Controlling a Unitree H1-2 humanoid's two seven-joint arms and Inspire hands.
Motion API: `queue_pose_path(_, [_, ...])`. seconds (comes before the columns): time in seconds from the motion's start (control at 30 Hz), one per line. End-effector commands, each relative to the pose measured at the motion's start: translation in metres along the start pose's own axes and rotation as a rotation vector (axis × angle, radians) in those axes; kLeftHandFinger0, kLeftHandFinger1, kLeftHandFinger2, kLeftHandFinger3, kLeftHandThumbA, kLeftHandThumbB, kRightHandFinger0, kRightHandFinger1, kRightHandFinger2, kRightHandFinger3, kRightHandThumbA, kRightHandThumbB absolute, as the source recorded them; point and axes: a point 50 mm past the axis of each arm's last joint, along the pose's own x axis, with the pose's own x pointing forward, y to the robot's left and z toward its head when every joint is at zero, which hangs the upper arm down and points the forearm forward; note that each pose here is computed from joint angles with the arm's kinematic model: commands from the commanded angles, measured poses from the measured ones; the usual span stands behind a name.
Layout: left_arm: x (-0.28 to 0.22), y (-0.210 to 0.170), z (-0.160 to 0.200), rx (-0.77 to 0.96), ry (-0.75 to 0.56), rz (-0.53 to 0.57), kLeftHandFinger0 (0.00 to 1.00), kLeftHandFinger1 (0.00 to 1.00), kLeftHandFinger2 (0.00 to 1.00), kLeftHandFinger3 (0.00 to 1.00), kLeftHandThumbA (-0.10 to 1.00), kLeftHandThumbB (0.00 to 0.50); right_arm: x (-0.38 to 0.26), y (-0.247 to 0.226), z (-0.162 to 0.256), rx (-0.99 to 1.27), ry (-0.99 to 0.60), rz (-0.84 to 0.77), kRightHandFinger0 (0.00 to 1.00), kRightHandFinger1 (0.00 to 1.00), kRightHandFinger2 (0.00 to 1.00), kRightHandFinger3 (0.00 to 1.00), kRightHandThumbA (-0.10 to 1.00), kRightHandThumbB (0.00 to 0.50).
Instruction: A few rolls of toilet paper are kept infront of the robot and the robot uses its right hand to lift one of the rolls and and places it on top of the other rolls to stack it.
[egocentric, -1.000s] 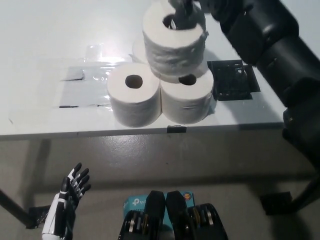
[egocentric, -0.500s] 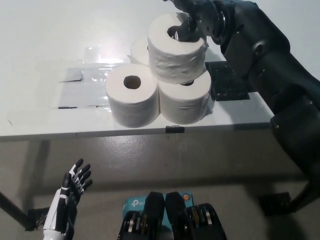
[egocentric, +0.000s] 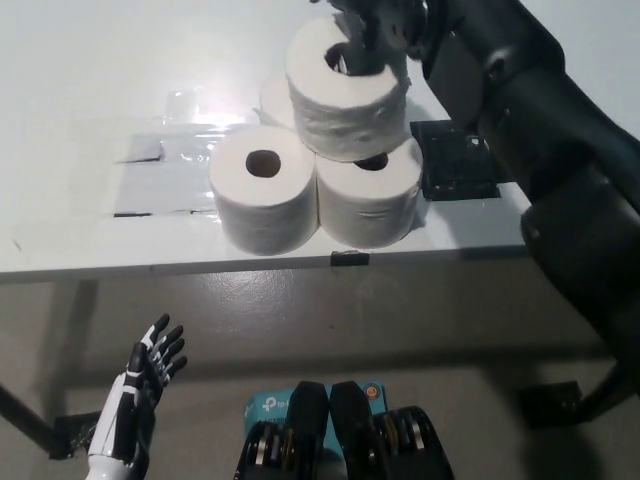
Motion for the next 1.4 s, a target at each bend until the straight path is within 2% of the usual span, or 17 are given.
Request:
queue_pose_path(0.0, [0.002, -0.001, 0.011, 0.025, -0.051, -0.023, 1.0, 1.0, 1.0, 1.0, 1.0, 0.293, -0.041, -0.089, 0.051, -0.099, -0.033, -0.014, 1.0, 1.0, 1.0, 1.0, 0.78, 0.5])
queue_pose_path(0.1, [0.004, 0.0, 0.011, 0.017, -0.061, -0.031, 1.0, 1.0, 1.0, 1.0, 1.0, 0.281, -0.047, -0.097, 0.055, -0.115, -0.034, -0.001, 1.0, 1.0, 1.0, 1.0, 0.84, 0.5])
queue_pose_path(0.2, [0.005, 0.001, 0.014, 0.027, -0.061, -0.031, 1.0, 1.0, 1.0, 1.0, 1.0, 0.27, -0.051, -0.104, 0.056, -0.098, -0.021, 0.016, 1.0, 1.0, 1.0, 1.0, 0.79, 0.5])
queue_pose_path(0.3, [0.007, 0.0, 0.015, 0.03, -0.065, -0.035, 1.0, 1.0, 1.0, 1.0, 1.0, 0.289, -0.053, -0.106, 0.053, -0.073, -0.002, 0.035, 1.0, 1.0, 1.0, 1.0, 0.72, 0.5])
queue_pose_path(0.37, [0.009, -0.001, 0.016, 0.028, -0.068, -0.036, 1.0, 1.0, 1.0, 1.0, 1.0, 0.293, -0.054, -0.107, 0.049, -0.059, 0.006, 0.071, 1.0, 1.0, 1.0, 1.0, 0.72, 0.5])
queue_pose_path(0.43, [0.01, -0.001, 0.018, 0.041, -0.069, -0.033, 1.0, 1.0, 1.0, 1.0, 1.0, 0.327, -0.054, -0.107, 0.045, -0.068, 0.027, 0.079, 1.0, 1.0, 1.0, 1.0, 0.7, 0.5])
queue_pose_path(0.7, [0.012, -0.001, 0.025, 0.044, -0.078, -0.039, 1.0, 1.0, 1.0, 1.0, 1.0, 0.316, -0.044, -0.091, 0.024, -0.126, 0.047, 0.061, 1.0, 1.0, 1.0, 1.0, 0.75, 0.5])
queue_pose_path(0.77, [0.013, 0.0, 0.026, 0.048, -0.082, -0.034, 1.0, 1.0, 1.0, 1.0, 1.0, 0.321, -0.042, -0.088, 0.024, -0.16, 0.06, 0.052, 1.0, 1.0, 1.0, 1.0, 0.79, 0.5])
queue_pose_path(0.8, [0.014, 0.0, 0.027, 0.055, -0.084, -0.032, 1.0, 1.0, 1.0, 1.0, 1.0, 0.347, -0.036, -0.078, 0.023, -0.166, 0.087, 0.059, 1.0, 1.0, 1.0, 1.0, 0.81, 0.5])
queue_pose_path(0.87, [0.014, 0.0, 0.028, 0.05, -0.085, -0.033, 1.0, 1.0, 1.0, 1.0, 1.0, 0.341, -0.033, -0.072, 0.022, -0.157, 0.083, 0.068, 1.0, 1.0, 1.0, 1.0, 0.8, 0.5])
queue_pose_path(0.93, [0.014, -0.001, 0.028, 0.045, -0.093, -0.039, 1.0, 1.0, 1.0, 1.0, 1.0, 0.297, -0.026, -0.058, 0.016, -0.124, 0.066, 0.073, 1.0, 1.0, 1.0, 1.0, 0.78, 0.5])
queue_pose_path(0.97, [0.014, -0.002, 0.028, 0.047, -0.094, -0.042, 1.0, 1.0, 1.0, 1.0, 1.0, 0.296, -0.021, -0.049, 0.012, -0.112, 0.063, 0.06, 1.0, 1.0, 1.0, 1.0, 0.78, 0.5])
queue_pose_path(1.03, [0.013, -0.002, 0.029, 0.053, -0.097, -0.043, 1.0, 1.0, 1.0, 1.0, 1.0, 0.284, -0.017, -0.04, 0.01, -0.147, 0.06, 0.037, 1.0, 1.0, 1.0, 1.0, 0.87, 0.5])
queue_pose_path(1.13, [0.014, -0.002, 0.029, 0.048, -0.096, -0.041, 1.0, 1.0, 1.0, 1.0, 1.0, 0.283, -0.014, -0.034, 0.01, -0.112, 0.05, 0.042, 1.0, 1.0, 1.0, 1.0, 0.86, 0.5])
queue_pose_path(1.27, [0.014, -0.002, 0.029, 0.051, -0.091, -0.041, 1.0, 1.0, 1.0, 1.0, 1.0, 0.28, -0.015, -0.038, 0.009, -0.126, 0.046, 0.004, 1.0, 1.0, 1.0, 1.0, 0.89, 0.5])
queue_pose_path(1.33, [0.014, -0.002, 0.03, 0.051, -0.094, -0.041, 1.0, 1.0, 1.0, 1.0, 1.0, 0.267, -0.018, -0.047, 0.007, -0.065, 0.03, -0.045, 1.0, 1.0, 1.0, 1.0, 0.83, 0.5])
queue_pose_path(1.37, [0.012, -0.003, 0.026, 0.046, -0.091, -0.043, 1.0, 1.0, 1.0, 1.0, 1.0, 0.277, -0.027, -0.064, 0.003, -0.025, 0.011, -0.065, 1.0, 1.0, 1.0, 1.0, 0.89, 0.5])
